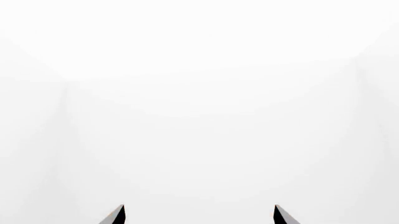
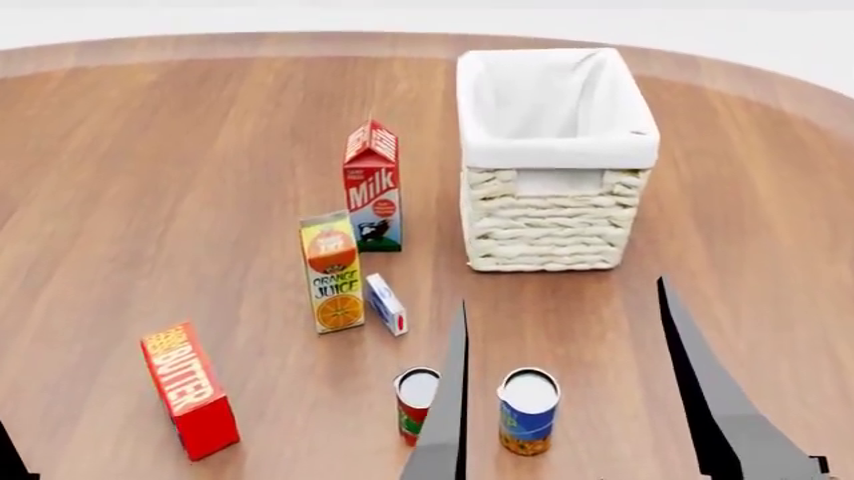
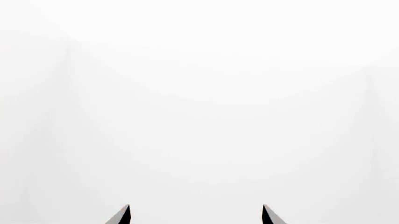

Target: Pick up the alphabet soup and the tomato sauce, and put them in the basket.

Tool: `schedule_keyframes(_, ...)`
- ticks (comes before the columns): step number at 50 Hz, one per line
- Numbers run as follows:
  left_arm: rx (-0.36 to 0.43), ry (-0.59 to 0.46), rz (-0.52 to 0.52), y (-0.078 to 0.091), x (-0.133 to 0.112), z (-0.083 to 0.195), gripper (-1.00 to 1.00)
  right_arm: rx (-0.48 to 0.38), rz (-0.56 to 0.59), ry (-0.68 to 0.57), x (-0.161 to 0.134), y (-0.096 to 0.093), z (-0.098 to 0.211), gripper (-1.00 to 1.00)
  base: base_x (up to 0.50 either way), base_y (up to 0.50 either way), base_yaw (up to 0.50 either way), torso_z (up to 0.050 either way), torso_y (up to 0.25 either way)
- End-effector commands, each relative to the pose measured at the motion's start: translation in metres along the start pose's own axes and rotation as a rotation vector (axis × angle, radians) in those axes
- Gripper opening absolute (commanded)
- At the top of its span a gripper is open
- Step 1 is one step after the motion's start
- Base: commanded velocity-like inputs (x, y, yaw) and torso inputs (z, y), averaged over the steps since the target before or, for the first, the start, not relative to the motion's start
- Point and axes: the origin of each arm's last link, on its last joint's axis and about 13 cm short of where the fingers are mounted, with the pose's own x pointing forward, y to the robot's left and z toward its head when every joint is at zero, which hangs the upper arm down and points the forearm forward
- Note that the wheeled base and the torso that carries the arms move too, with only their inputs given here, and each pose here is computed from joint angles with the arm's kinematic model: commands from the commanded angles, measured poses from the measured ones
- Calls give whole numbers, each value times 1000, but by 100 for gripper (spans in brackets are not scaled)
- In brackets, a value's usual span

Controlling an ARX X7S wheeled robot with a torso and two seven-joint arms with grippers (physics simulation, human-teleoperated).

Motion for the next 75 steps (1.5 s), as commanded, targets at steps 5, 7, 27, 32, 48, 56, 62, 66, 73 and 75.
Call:
schedule_keyframes(5,5,2,-2,0,-1,0,100,-5,-1,-1,1,0,3,100,285,0,0,0,0)
schedule_keyframes(7,6,3,-2,0,-1,0,100,-4,-2,-1,1,-1,3,100,287,0,0,0,0)
schedule_keyframes(27,8,-1,-2,0,0,1,100,0,-1,2,-5,1,-5,100,284,0,0,0,0)
schedule_keyframes(32,12,1,-6,0,-1,0,100,-1,-2,1,-3,0,-1,100,284,0,0,0,0)
schedule_keyframes(48,15,-3,-17,-1,1,2,100,5,-3,-7,0,1,2,100,341,0,0,0,1)
schedule_keyframes(56,11,0,-16,-2,0,0,100,4,-1,-6,-2,1,2,100,387,0,0,0,0)
schedule_keyframes(62,10,0,-15,-2,0,0,100,7,-3,-7,-2,1,1,100,389,0,0,0,0)
schedule_keyframes(66,6,-2,-14,-2,0,0,100,7,-1,-4,-6,2,-4,100,391,0,0,0,0)
schedule_keyframes(73,7,-1,-12,-2,0,0,100,5,1,-4,-2,2,2,100,388,0,0,0,1)
schedule_keyframes(75,13,-1,-13,-3,-1,-1,100,5,1,-4,-2,2,2,100,393,0,0,0,0)
